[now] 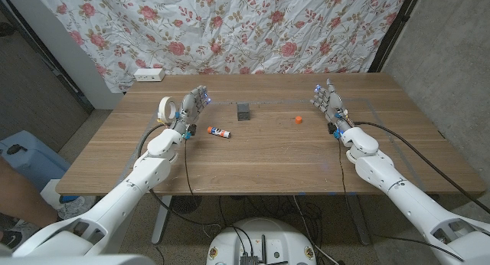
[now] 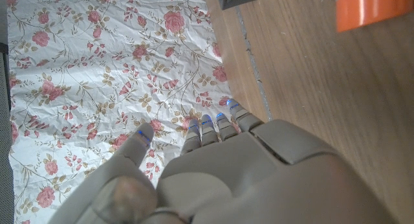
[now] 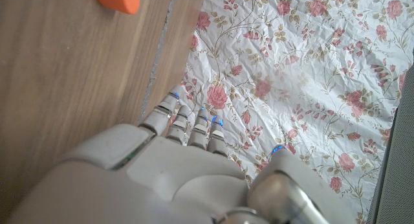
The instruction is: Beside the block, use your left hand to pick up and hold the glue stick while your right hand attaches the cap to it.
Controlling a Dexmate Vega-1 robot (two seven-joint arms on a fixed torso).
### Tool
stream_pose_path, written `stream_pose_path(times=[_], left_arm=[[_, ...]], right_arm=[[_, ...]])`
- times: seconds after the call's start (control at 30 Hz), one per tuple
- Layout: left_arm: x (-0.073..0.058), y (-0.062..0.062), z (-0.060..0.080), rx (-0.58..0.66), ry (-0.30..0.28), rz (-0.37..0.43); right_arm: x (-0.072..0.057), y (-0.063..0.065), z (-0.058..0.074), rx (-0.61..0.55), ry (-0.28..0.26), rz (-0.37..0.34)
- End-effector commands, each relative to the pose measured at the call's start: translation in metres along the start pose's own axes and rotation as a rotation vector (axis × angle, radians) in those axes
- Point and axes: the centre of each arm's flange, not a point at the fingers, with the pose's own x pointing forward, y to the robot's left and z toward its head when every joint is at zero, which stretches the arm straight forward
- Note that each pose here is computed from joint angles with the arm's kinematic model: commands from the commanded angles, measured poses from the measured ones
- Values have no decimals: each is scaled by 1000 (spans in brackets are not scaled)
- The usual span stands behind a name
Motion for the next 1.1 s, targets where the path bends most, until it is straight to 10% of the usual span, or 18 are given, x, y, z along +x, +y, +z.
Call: stream_pose_path(times=[0.03, 1.1], left_arm=[[-6, 4, 9, 48, -12, -15], [-9, 21, 52, 495, 1, -161]], right_arm=[[-3, 14, -2, -6, -17, -3], [-7, 14, 6, -67, -44, -18]])
